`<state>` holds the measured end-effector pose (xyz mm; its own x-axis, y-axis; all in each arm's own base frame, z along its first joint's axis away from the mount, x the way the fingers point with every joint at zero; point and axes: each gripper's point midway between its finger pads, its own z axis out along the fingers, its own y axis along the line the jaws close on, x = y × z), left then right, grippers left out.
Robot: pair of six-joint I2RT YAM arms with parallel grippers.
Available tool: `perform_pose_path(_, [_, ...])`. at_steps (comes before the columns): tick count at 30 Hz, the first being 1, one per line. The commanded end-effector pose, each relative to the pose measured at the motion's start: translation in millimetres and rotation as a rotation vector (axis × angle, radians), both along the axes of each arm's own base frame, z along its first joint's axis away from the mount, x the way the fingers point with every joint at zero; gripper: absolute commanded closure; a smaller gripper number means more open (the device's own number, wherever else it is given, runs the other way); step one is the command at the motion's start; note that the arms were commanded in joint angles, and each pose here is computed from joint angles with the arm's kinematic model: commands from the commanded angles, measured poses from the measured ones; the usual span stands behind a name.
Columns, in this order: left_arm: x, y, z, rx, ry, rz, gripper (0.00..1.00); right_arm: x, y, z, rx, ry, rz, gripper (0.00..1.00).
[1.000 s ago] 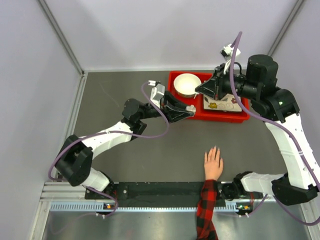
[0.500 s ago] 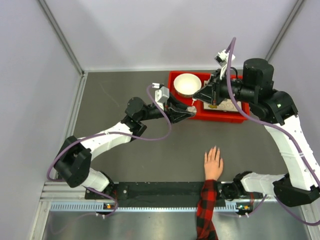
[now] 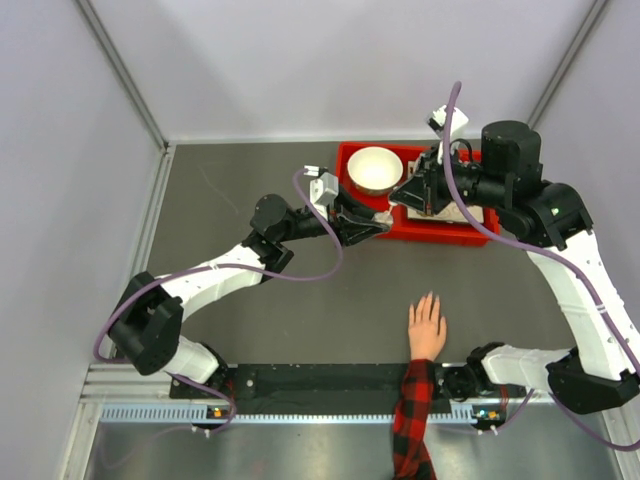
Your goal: Paint the nails
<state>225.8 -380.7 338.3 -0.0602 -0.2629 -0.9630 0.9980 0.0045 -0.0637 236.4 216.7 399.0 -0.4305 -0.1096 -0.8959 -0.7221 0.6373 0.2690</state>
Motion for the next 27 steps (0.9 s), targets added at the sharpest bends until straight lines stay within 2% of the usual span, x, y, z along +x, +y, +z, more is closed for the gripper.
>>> perform_pose_path(1, [-4.4,3.5,23.8,-0.055,-0.062,0.002,1.00,-0.1,0.8,14.2,0.015,-0.057,0.006,1.00])
perform_pose_path(27, [-3.9,1.3,22.4,-0.053,-0.043,-0.010,1.00,0.2,8.7,23.2,0.052,-0.063,0.037,1.00])
